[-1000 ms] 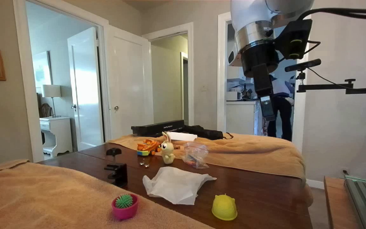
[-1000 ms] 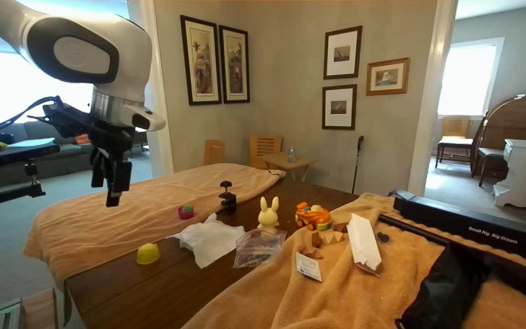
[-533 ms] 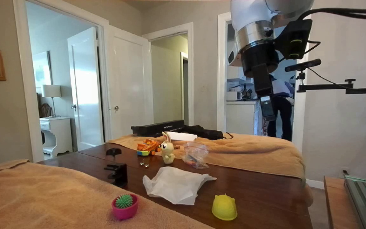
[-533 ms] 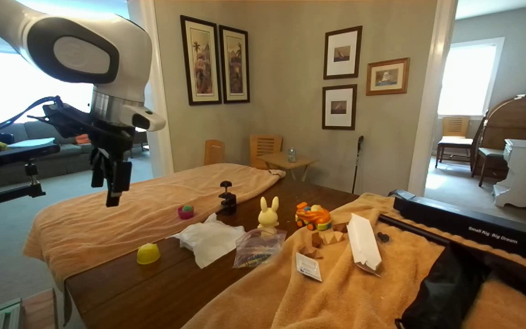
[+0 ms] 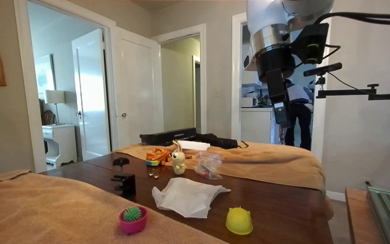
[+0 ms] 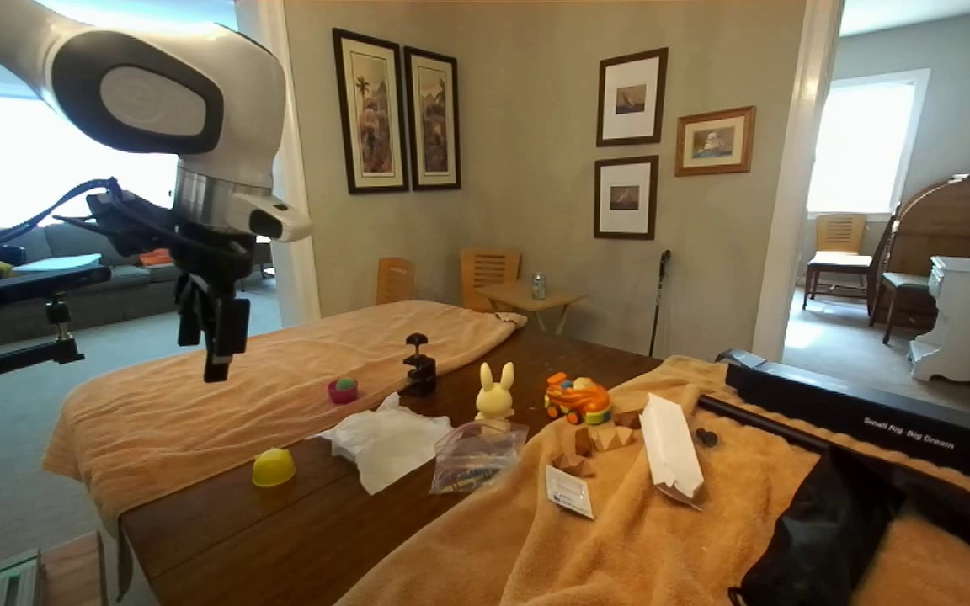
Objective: Place the yellow bowl upright.
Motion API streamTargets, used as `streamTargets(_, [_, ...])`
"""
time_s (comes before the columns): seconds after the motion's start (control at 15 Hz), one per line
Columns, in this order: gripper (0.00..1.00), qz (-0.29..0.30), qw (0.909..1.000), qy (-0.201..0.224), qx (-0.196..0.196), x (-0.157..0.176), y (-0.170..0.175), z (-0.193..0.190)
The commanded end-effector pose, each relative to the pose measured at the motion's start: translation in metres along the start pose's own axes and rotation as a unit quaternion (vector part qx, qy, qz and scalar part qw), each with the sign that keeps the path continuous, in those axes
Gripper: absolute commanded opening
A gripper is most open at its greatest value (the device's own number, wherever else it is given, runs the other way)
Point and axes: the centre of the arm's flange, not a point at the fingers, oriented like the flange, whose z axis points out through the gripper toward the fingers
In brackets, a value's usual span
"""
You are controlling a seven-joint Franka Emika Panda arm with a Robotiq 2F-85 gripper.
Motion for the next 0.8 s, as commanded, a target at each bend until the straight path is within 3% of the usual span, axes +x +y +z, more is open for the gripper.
streamTargets(0.0, [1.0,-0.012,0.9996,0.027,0.004,0.017,0.015,0.008])
streamTargets(0.2, [1.0,-0.039,0.9981,0.046,0.012,0.036,0.011,0.024])
streamTargets(0.4, [1.0,-0.064,0.9974,0.034,-0.002,0.055,0.0,0.049])
streamTargets(0.47, [1.0,-0.046,0.998,0.042,-0.007,0.036,0.007,0.026])
streamTargets(0.73, [1.0,-0.046,0.9983,0.036,-0.008,0.04,0.008,0.033])
